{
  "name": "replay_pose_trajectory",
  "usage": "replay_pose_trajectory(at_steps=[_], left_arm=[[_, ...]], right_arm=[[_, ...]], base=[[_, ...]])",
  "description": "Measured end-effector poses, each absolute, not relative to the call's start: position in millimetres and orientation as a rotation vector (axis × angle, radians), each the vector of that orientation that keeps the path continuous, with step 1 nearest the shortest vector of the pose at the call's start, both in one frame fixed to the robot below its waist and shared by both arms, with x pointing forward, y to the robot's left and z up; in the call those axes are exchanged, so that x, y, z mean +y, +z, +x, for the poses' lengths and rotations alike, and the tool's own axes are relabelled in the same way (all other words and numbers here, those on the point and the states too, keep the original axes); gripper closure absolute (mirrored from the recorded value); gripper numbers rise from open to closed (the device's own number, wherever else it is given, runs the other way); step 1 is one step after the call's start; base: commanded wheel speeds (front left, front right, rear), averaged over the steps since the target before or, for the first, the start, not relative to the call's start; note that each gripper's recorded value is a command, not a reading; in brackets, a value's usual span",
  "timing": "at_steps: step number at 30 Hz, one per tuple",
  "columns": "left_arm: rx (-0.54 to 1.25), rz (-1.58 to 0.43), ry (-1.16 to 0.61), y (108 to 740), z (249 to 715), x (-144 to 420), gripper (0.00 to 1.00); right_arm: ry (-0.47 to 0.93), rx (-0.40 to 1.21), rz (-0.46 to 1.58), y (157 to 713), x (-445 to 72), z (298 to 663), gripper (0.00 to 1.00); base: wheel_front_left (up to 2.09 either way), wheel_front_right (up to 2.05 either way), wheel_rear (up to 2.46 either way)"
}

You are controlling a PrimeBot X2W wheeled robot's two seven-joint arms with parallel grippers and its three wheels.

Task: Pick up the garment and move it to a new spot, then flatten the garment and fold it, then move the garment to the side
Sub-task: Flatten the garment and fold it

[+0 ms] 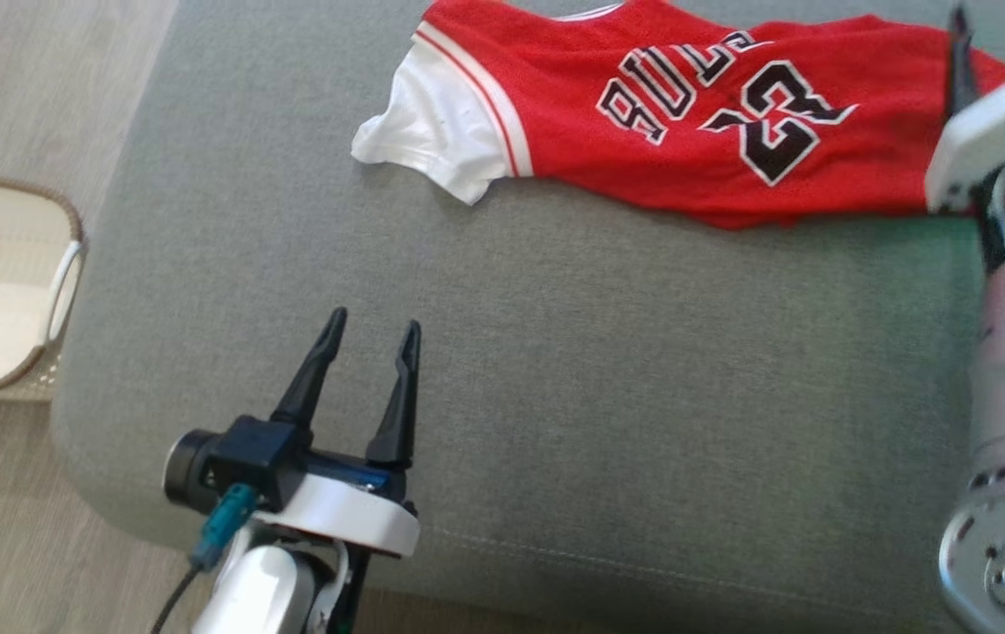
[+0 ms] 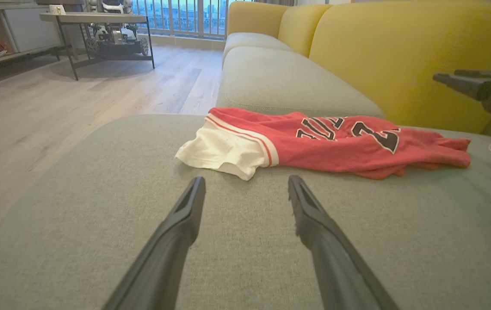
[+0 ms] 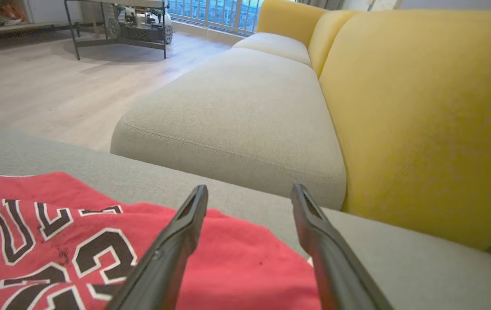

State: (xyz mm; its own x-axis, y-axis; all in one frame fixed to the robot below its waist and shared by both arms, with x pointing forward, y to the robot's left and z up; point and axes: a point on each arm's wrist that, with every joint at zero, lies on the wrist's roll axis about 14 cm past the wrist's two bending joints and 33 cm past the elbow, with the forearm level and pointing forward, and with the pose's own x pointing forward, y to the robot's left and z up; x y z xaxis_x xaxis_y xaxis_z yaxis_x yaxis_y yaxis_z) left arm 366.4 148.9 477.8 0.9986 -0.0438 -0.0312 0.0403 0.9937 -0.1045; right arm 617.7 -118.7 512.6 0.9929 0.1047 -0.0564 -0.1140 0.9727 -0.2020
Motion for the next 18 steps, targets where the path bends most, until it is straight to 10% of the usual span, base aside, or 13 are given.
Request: replay_pose_trajectory(at_steps=[18], left_arm=[[-0.045,-0.116,-0.168,499,380,111,0.0]], right_arm=[[0.231,0.381,0.239,392,-91,475,0.0]], base=[[0.0,0.0,0.0]])
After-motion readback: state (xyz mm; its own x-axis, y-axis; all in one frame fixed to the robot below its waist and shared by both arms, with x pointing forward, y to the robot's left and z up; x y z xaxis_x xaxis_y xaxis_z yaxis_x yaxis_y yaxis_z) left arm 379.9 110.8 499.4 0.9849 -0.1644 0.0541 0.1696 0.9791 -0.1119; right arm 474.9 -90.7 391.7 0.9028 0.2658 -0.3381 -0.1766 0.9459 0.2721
